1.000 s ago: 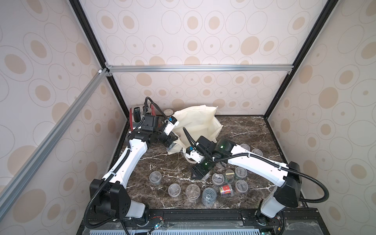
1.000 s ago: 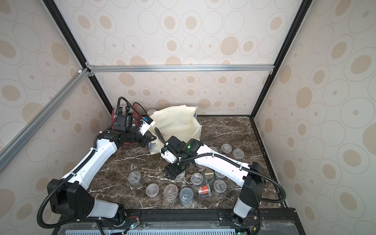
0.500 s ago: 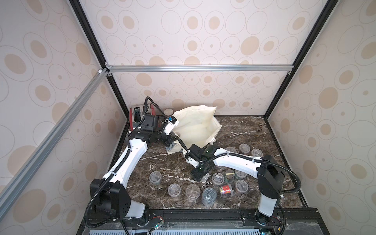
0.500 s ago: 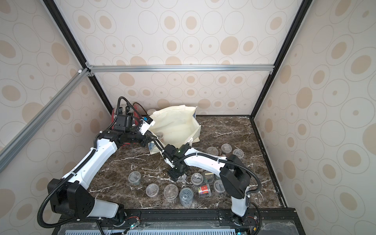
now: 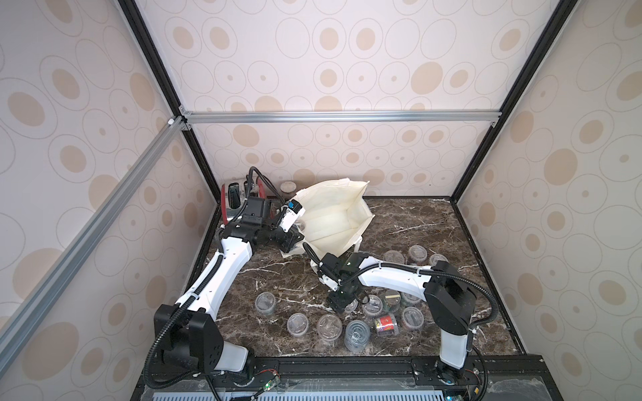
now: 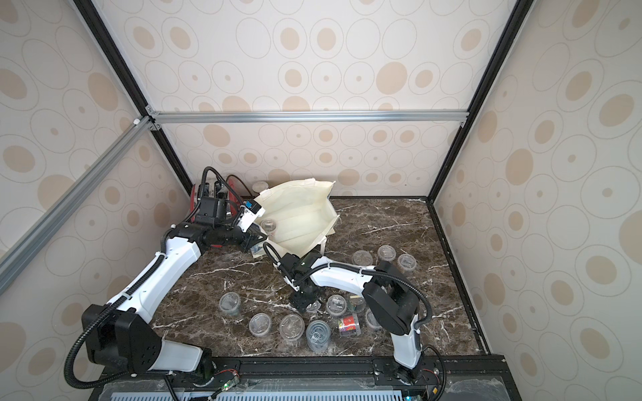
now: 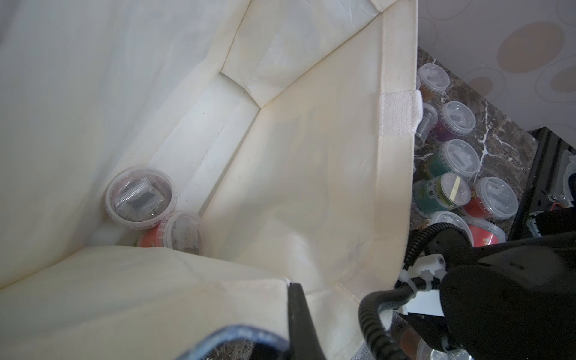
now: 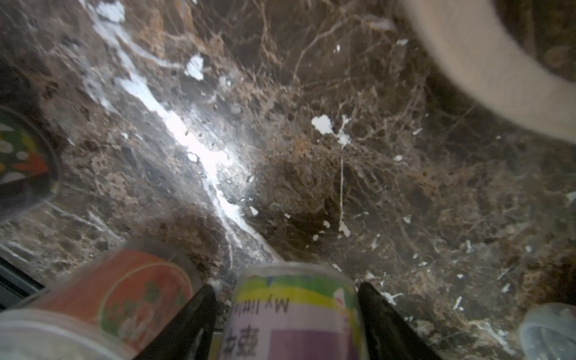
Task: Take out the seed jars from the canvas bag
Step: Place the seed jar at the center of the board.
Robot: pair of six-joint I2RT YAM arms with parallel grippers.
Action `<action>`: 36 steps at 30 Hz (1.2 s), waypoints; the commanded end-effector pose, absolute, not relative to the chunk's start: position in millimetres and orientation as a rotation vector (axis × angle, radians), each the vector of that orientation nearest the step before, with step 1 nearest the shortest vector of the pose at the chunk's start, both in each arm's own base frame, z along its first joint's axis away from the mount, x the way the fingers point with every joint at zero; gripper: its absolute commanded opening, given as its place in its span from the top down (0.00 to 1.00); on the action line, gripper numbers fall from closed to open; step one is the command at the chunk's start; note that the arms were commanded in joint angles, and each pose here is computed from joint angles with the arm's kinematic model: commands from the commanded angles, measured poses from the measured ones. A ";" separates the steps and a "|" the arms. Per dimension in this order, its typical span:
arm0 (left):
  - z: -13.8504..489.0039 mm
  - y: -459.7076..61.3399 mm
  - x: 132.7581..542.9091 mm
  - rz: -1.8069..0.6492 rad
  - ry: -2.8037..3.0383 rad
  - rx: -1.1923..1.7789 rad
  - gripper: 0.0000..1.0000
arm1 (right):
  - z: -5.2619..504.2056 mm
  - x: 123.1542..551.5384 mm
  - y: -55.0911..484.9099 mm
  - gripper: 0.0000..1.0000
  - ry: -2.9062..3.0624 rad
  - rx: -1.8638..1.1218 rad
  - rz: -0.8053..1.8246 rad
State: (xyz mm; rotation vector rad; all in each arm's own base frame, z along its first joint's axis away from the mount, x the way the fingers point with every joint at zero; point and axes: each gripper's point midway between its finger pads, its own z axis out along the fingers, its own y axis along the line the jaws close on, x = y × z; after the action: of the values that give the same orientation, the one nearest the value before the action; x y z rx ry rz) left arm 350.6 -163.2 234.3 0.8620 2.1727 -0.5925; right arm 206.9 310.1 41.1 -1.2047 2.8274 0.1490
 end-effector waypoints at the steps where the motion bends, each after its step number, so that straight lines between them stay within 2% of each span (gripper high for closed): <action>1: 264.5 -168.1 355.3 -0.590 2.041 0.898 1.00 | 38.5 202.1 286.7 0.27 2.878 -1.185 0.092; 10: 262.3 -168.8 356.6 -0.597 2.055 0.903 1.00 | 38.3 201.1 281.7 0.21 2.863 -1.175 0.113; 16: 261.5 -167.2 353.1 -0.581 2.048 0.917 1.00 | 60.9 205.2 293.5 0.16 2.784 -1.185 0.206; 25: 253.1 -171.0 345.8 -0.614 2.043 0.971 1.00 | 115.3 205.8 303.9 0.11 2.649 -1.129 0.367; 32: 239.2 -169.8 332.2 -0.616 2.044 1.020 1.00 | 183.8 190.6 314.7 0.10 2.468 -1.141 0.609; 36: 238.9 -170.6 321.6 -0.625 2.032 1.080 1.00 | 227.6 208.0 334.5 0.06 2.327 -0.996 0.735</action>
State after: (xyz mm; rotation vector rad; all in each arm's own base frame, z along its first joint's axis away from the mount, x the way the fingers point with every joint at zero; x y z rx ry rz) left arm 333.6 -168.4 224.2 0.9926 2.1161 -0.6212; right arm 196.2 315.9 191.6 -1.0813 2.4418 0.6109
